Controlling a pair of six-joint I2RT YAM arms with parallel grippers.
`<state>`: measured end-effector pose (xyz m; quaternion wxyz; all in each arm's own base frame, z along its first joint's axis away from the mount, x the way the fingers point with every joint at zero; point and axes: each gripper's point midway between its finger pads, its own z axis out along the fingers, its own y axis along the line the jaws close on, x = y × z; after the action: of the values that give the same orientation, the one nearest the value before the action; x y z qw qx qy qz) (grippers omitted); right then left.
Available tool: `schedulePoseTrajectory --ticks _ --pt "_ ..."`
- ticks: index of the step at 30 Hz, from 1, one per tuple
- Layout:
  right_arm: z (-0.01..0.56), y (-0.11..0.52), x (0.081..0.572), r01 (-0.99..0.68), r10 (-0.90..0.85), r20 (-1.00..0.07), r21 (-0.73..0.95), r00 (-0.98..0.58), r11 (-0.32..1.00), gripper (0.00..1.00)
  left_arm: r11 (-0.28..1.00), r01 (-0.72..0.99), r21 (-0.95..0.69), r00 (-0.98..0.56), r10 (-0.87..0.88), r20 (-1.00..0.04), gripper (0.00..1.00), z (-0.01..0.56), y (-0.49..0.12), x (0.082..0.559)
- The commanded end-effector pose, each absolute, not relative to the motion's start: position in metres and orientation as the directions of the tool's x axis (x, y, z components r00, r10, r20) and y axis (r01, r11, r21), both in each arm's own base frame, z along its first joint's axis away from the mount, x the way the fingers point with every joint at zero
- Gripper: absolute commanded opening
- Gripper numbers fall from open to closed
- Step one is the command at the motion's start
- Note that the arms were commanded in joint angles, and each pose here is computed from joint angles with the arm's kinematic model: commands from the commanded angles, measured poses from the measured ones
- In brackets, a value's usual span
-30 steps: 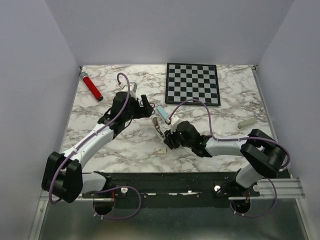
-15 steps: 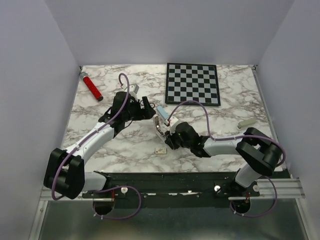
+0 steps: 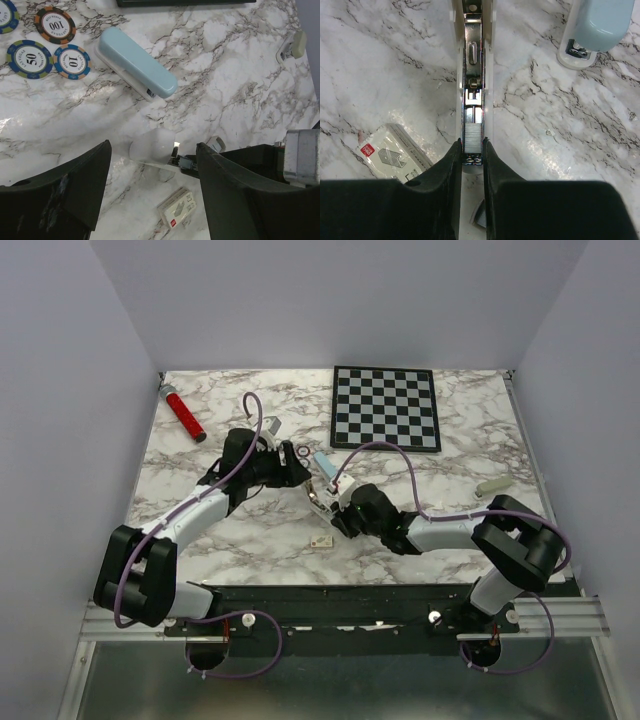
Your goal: Load the staples into the stapler
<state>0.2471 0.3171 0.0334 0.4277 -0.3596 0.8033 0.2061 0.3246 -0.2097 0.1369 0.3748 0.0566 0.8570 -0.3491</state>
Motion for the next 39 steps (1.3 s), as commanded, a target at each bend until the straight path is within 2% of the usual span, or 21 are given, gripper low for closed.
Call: schedulePoseTrajectory --ticks 1,10,24,29,39 --pt "0.039 0.327 0.251 -0.778 -0.409 -0.851 -0.001 -0.33 0.629 0.01 0.707 0.398 -0.585 -0.695 -0.183 -0.695 0.75 0.136 -0.207 0.322" --pt "0.038 0.33 0.253 -0.784 -0.42 -0.847 -0.005 -0.327 0.621 0.01 0.689 0.413 -0.595 -0.697 -0.181 -0.693 0.62 0.133 -0.21 0.324" --pt "0.042 0.332 0.254 -0.783 -0.413 -0.852 -0.006 -0.322 0.622 0.01 0.724 0.388 -0.57 -0.747 -0.115 -0.655 0.35 0.11 -0.207 0.323" --pt "0.047 0.335 0.255 -0.785 -0.404 -0.857 0.001 -0.32 0.62 0.01 0.754 0.378 -0.537 -0.763 -0.075 -0.642 0.33 0.103 -0.205 0.311" --pt "0.063 0.343 0.259 -0.789 -0.381 -0.871 0.012 -0.31 0.615 0.01 0.766 0.437 -0.472 -0.767 0.044 -0.64 0.22 0.1 -0.231 0.277"
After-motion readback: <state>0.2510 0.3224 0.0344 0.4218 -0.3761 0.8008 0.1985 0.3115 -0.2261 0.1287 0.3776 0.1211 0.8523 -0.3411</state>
